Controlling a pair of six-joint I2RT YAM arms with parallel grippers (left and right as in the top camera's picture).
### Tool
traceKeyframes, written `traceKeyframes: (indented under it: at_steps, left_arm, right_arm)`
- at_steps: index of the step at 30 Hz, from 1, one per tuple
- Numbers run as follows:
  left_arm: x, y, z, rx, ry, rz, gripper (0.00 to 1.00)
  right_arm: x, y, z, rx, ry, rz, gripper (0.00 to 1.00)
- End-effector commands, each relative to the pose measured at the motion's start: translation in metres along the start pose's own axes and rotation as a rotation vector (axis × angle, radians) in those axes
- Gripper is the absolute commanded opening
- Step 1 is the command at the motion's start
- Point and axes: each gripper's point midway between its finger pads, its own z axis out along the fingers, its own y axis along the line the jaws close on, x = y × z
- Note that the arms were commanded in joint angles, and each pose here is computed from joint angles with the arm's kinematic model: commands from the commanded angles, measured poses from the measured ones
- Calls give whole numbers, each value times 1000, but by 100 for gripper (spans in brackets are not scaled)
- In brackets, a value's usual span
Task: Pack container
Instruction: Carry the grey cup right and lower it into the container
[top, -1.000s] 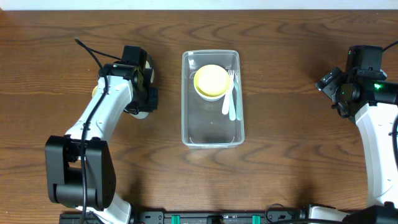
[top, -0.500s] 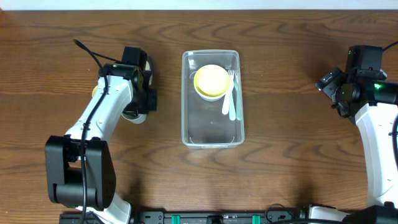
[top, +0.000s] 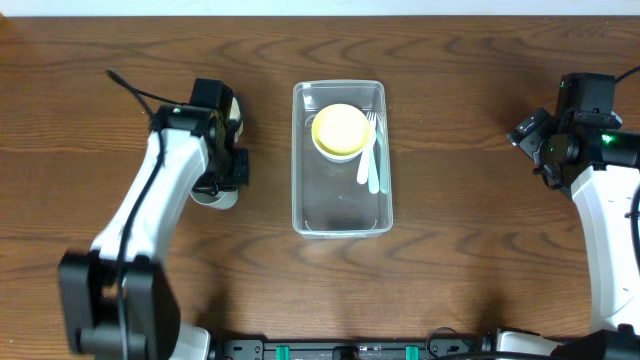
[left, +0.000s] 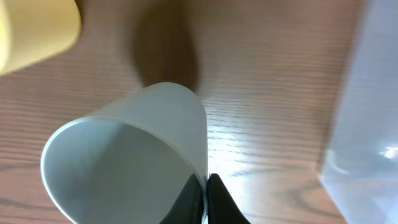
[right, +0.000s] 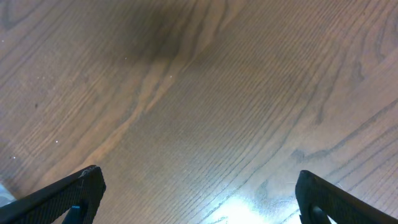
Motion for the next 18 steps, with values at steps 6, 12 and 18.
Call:
traceKeyframes:
  at_steps: [6,12,18]
  left_arm:
    - [2,-44,-85,83,-273,112,6]
    - [17,-93,-103,148,-340,268,6]
    - [19,-143,-101,157,-401,413,6]
  right_arm:
    - [-6,-1,-3,6,-21,21,99]
    - [-6,-1,-3,7,-21,21,99]
    - [-6,-1,-3,6,-21,21,99]
